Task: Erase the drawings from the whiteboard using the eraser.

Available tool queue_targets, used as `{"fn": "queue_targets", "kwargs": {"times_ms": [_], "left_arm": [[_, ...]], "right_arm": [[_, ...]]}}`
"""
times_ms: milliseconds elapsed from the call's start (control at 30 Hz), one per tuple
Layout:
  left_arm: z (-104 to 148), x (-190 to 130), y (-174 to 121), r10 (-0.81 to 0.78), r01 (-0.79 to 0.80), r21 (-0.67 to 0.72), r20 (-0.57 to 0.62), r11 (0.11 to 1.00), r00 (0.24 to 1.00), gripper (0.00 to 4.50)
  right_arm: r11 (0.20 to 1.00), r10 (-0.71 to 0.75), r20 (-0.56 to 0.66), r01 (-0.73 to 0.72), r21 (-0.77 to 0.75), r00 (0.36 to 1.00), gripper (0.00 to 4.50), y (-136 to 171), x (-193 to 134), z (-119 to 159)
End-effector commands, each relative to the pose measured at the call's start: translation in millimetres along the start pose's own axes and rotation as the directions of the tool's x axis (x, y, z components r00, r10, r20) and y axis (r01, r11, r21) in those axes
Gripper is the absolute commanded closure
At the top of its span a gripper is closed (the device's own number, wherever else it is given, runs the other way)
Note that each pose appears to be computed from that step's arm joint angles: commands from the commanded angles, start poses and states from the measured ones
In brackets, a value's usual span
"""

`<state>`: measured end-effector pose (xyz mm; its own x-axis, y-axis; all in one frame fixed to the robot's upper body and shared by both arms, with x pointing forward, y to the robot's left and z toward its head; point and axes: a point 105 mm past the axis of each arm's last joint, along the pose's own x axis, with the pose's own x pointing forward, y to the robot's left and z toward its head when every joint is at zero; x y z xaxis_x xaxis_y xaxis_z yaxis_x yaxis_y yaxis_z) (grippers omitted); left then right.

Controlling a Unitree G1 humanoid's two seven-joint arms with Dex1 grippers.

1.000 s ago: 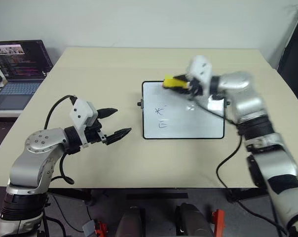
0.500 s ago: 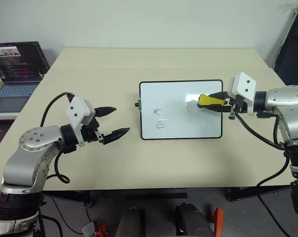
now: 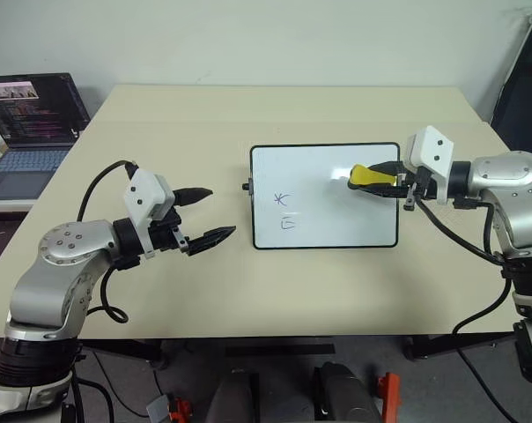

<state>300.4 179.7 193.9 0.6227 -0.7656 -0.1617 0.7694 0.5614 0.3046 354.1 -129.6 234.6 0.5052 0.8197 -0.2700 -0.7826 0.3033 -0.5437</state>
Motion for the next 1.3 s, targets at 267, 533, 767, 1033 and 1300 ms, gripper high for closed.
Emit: {"fn": "queue_targets", "kwargs": {"times_ms": [267, 533, 767, 1033, 1300], "left_arm": [[0, 8, -4, -0.018, 0.018, 0.004, 0.019, 1.000, 1.000, 0.00], [1, 10, -7, -0.026, 0.026, 0.002, 0.029, 1.000, 0.999, 0.00], [1, 9, -6, -0.021, 0.021, 0.007, 0.028, 1.000, 0.999, 0.00], [-1, 8, -5, -0.018, 0.017, 0.003, 0.022, 1.000, 1.000, 0.00], [0, 9, -3, -0.023, 0.023, 0.009, 0.026, 1.000, 0.999, 0.00]], "right_arm": [[0.994, -0.065, 0.148, 0.078, -0.083, 0.987, 3.51, -2, 96, 26], [0.992, -0.074, 0.036, 0.077, -0.098, 0.997, 3.51, 5, 127, -6], [0.989, 0.132, -0.131, -0.139, -0.049, 0.983, 3.51, 51, 136, -55], [0.993, 0.089, -0.112, -0.097, -0.070, 0.990, 3.51, 38, 132, -48], [0.967, -0.214, -0.109, 0.195, -0.165, 0.971, 3.51, -26, 123, -30]]}}
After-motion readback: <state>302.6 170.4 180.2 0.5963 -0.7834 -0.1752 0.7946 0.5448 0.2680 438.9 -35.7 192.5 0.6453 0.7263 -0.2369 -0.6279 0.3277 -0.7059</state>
